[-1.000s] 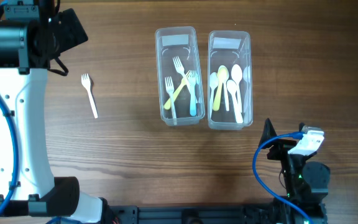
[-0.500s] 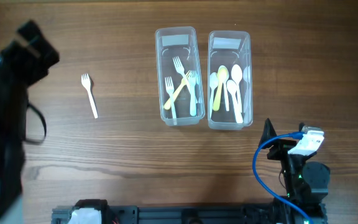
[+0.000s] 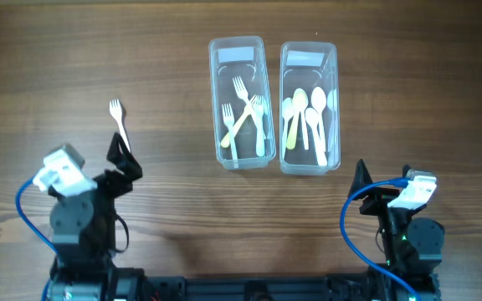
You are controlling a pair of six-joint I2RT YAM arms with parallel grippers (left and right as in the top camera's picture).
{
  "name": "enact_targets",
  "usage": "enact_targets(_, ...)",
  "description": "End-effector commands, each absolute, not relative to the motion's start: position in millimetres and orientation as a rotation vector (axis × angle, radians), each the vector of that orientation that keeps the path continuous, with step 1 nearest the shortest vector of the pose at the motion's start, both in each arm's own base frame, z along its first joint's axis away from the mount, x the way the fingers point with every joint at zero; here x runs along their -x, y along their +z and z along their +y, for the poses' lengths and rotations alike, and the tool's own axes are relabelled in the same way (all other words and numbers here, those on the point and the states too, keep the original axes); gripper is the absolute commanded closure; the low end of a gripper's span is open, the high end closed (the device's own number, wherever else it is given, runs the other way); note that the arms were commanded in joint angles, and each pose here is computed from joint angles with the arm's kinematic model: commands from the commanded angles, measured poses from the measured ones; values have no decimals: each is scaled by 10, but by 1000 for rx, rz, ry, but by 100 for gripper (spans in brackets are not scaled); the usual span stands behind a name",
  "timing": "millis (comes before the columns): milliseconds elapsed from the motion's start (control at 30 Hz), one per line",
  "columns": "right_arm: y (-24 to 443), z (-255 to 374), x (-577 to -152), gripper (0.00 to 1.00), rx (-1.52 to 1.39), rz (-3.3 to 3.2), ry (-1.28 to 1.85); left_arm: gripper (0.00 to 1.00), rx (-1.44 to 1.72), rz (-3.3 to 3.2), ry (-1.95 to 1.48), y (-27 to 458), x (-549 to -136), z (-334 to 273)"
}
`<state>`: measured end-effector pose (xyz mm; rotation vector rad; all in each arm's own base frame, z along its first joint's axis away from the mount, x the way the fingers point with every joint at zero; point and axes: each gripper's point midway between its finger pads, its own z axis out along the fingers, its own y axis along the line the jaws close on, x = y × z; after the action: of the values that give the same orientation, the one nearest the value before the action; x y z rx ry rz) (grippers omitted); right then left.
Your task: Pack container
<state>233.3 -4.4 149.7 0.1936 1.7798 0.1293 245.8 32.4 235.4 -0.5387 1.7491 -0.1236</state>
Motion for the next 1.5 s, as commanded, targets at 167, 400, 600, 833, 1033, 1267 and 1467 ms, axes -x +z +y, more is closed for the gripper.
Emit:
enact_targets(167,1496,-43,-2335,0,-206,1776,139,0,550,1709,-174,1862,-2286,302)
enact_targets(400,1497,-43,-2335,0,-206,1776,139,0,550,1708,-173,1613,-2263,303)
enact_targets(600,1497,-43,-2335,0,-206,1776,139,0,557,1755,-160,1372,-2270,303)
enact_targets(833,1496,-43,-2335,0,-206,1776,139,0,557,1757,-159,1355,-2271,303)
enact_targets(1033,1497,-43,-2335,0,-206,1776,139,0,557,1757,-159,1355,-2271,303)
enact_targets(1267,1497,-43,-2335,0,-206,1776,139,0,558,1757,-159,1355,-2271,304)
enact_targets(1467,1496,-43,-2335,0,-206,1776,139,0,557,1757,-159,1355,-2271,303)
